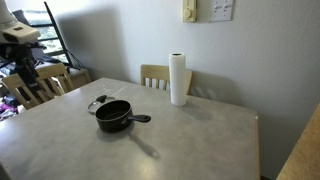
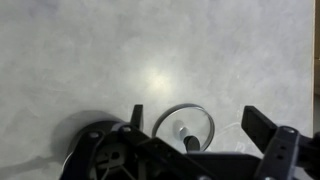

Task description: Get the lid from the table and place it on the black pot

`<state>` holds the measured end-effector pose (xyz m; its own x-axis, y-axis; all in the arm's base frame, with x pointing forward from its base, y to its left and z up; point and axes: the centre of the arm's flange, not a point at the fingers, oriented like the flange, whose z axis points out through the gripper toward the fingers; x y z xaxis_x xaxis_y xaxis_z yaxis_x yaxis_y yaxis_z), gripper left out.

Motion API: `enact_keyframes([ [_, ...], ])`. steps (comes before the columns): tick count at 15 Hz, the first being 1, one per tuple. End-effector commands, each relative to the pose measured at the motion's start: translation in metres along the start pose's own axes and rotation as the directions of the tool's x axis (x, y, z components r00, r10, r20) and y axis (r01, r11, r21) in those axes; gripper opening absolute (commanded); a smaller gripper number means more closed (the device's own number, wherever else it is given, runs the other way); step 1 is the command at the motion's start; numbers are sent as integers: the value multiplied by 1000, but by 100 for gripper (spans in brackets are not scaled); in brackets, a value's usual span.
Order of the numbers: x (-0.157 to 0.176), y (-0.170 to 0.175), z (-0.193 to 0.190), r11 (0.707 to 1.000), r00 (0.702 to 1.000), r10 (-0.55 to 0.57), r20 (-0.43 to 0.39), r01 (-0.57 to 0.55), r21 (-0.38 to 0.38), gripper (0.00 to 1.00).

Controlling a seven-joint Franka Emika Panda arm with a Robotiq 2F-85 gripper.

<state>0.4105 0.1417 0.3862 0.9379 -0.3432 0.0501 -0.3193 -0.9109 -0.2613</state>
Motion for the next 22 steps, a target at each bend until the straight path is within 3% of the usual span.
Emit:
enact_keyframes([
  [1,5,-2,6,1000,1000,2,8,-2,-1,100],
  [9,27,0,26,1000,997,-28,67,28,-2,100],
  [14,54,5,45,996,992,-78,101,83,-45,100],
  [22,106,-56,83,933,940,-287,185,318,-168,100],
])
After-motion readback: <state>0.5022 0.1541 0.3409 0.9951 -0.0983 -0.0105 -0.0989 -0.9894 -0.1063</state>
